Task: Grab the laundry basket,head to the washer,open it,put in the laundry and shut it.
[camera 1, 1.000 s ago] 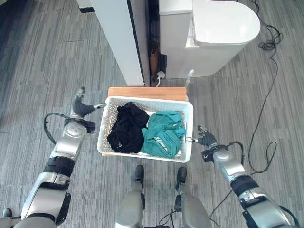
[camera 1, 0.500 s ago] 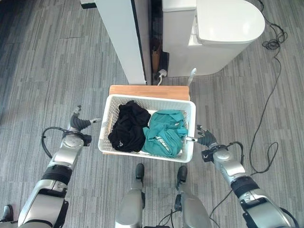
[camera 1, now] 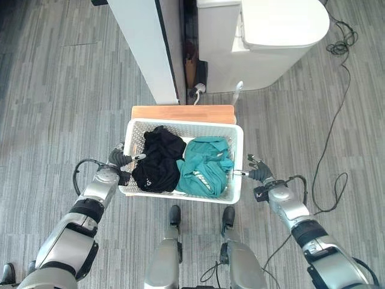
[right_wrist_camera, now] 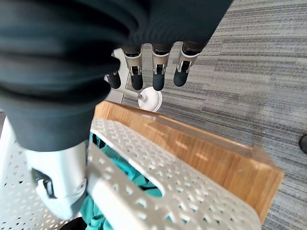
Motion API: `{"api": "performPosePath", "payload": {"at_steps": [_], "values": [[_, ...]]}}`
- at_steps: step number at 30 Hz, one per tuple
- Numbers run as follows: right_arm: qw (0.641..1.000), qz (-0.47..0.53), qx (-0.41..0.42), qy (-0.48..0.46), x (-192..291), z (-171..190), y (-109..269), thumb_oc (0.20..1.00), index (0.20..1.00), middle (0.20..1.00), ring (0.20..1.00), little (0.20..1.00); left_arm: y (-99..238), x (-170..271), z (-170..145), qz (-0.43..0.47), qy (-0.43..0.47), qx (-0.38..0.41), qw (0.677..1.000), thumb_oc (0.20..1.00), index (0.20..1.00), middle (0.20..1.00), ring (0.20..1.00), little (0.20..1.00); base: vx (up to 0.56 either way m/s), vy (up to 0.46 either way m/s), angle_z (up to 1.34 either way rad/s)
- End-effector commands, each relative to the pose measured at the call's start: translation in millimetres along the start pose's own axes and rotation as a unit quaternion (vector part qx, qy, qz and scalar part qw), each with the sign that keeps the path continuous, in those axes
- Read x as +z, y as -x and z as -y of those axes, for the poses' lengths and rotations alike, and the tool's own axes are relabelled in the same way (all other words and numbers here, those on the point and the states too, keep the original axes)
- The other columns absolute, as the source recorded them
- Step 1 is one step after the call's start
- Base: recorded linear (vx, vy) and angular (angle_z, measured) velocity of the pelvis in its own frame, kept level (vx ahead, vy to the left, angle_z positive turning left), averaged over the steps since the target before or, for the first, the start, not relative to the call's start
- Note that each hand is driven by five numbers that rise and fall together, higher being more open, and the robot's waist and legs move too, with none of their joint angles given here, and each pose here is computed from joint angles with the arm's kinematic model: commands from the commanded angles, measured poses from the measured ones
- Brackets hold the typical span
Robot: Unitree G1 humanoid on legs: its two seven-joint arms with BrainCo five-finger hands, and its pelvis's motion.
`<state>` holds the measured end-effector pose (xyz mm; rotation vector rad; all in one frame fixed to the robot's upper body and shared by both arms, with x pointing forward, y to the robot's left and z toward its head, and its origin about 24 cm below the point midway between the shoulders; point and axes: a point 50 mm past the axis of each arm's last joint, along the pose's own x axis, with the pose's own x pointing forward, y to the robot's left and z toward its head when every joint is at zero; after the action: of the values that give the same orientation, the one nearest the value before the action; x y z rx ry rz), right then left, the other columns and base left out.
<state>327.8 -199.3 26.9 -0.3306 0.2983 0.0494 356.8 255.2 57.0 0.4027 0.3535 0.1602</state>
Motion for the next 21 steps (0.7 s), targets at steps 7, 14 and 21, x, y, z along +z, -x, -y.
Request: {"api": "performPosePath", "payload": {"at_steps": [7,14,21], "values": [[0.994,0.101,-0.009,-0.037,42.8,1.0,0.9,1.000,1.000,1.000,1.000,1.000,-7.8,-6.5,-4.5,-0.043,0.006,0.018,0.999,1.000,1.000,1.000,1.000,1.000,0.00,0.008,-0.06],[0.989,0.141,-0.001,-0.037,62.4,-3.3,2.3,1.000,1.000,1.000,1.000,1.000,-8.5,-11.8,0.0,-0.061,0.002,0.018,0.998,1.000,1.000,1.000,1.000,1.000,0.00,0.001,-0.01],[0.990,0.138,0.016,-0.029,63.1,-13.4,0.9,1.000,1.000,1.000,1.000,1.000,-8.0,-15.3,9.0,-0.066,-0.011,0.005,0.998,1.000,1.000,1.000,1.000,1.000,0.00,0.000,0.00]]}}
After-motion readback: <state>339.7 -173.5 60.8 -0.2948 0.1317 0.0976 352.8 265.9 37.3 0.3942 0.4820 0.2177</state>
